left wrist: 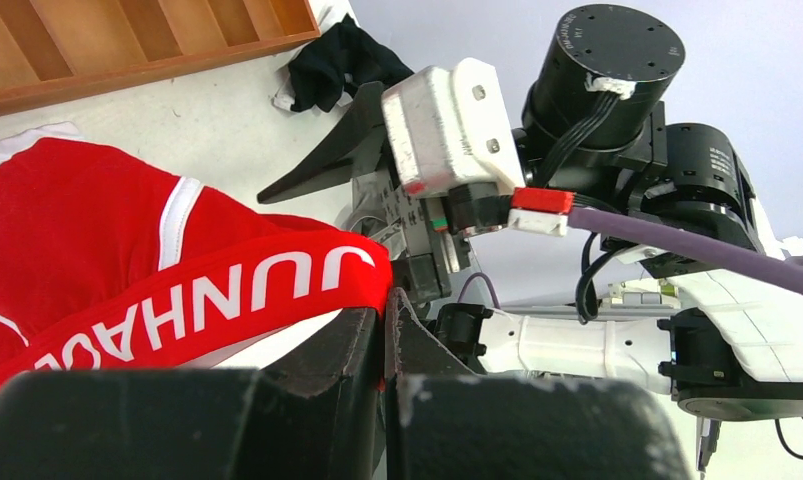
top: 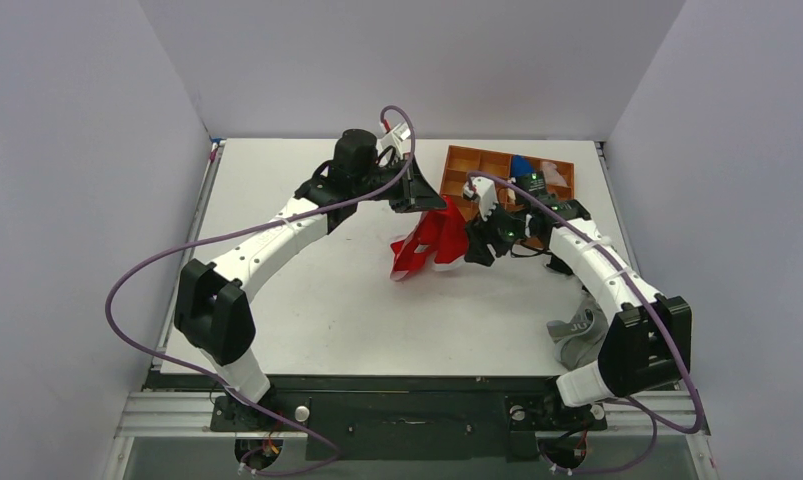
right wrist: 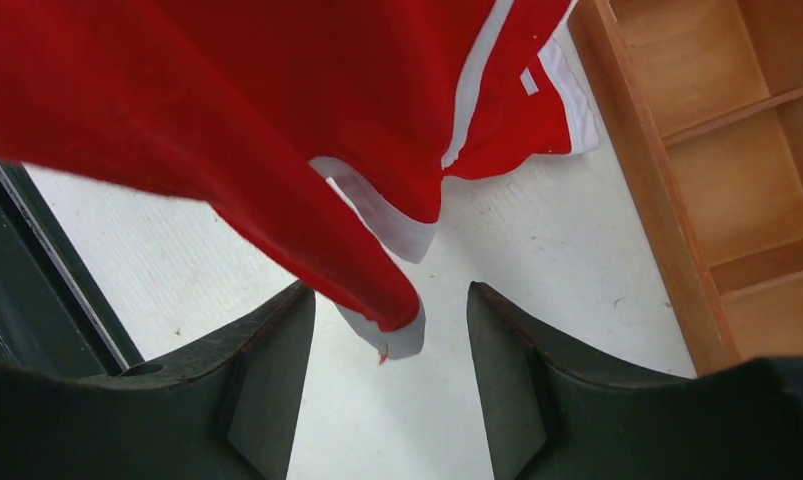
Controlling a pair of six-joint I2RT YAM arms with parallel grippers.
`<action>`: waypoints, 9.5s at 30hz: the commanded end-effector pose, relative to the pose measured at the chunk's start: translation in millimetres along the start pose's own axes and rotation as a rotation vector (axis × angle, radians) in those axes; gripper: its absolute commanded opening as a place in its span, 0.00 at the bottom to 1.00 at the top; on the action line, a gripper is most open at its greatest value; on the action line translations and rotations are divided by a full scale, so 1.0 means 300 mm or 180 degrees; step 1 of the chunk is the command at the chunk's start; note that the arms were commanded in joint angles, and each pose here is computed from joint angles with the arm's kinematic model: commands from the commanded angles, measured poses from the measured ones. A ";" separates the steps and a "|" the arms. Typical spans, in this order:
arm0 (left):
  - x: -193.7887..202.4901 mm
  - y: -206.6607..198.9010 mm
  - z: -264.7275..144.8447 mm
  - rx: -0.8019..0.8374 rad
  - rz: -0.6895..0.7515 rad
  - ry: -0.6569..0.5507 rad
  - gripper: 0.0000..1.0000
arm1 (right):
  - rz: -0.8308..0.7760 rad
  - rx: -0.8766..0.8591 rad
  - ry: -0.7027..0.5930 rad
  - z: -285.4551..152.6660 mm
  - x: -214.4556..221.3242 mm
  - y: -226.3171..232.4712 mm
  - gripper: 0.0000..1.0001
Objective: Roll the underwear
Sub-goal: Flatten out the underwear at the center of the board.
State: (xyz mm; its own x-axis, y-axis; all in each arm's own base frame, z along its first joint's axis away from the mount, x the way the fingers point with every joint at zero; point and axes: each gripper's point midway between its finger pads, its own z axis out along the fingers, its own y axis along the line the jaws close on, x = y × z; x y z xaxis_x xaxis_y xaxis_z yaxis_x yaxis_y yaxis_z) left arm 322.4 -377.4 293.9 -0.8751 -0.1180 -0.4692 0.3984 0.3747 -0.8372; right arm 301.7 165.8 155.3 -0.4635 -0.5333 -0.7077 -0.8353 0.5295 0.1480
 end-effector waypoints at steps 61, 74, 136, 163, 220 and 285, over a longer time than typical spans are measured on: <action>0.106 0.094 -0.334 -0.0546 0.2625 -0.0197 0.94 | -0.0115 0.0552 0.0075 -0.212 -0.354 0.097 0.00; 0.140 0.143 -0.031 -0.1633 0.3117 -0.0341 0.97 | 0.0619 0.0616 0.0181 -0.159 -0.312 -0.052 0.00; 0.152 0.036 -0.040 -0.1197 0.3904 0.0151 0.00 | 0.0255 -0.0108 0.0282 -0.240 -0.247 0.072 0.00; -0.501 0.005 -0.538 -0.2000 0.4143 -0.1231 0.00 | -0.0576 0.0782 -0.0425 -0.316 -0.685 -0.019 0.00; 0.271 0.924 -0.105 -0.1822 0.1388 0.1273 0.62 | 0.0322 0.0515 0.0900 -0.019 0.307 -0.001 0.58; 0.054 1.017 -0.346 -0.2829 0.1389 0.0687 0.91 | 0.0130 0.0381 0.2270 0.191 0.554 0.050 0.19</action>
State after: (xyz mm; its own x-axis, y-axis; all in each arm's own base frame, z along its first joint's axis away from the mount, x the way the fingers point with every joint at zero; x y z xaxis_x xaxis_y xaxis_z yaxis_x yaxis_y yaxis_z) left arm 390.5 -168.9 29.9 -0.8130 0.3486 -0.4664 0.4271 0.9014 -0.0708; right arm 213.5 132.5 14.9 -0.5880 -0.8037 -0.0915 -0.8033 0.5668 0.1832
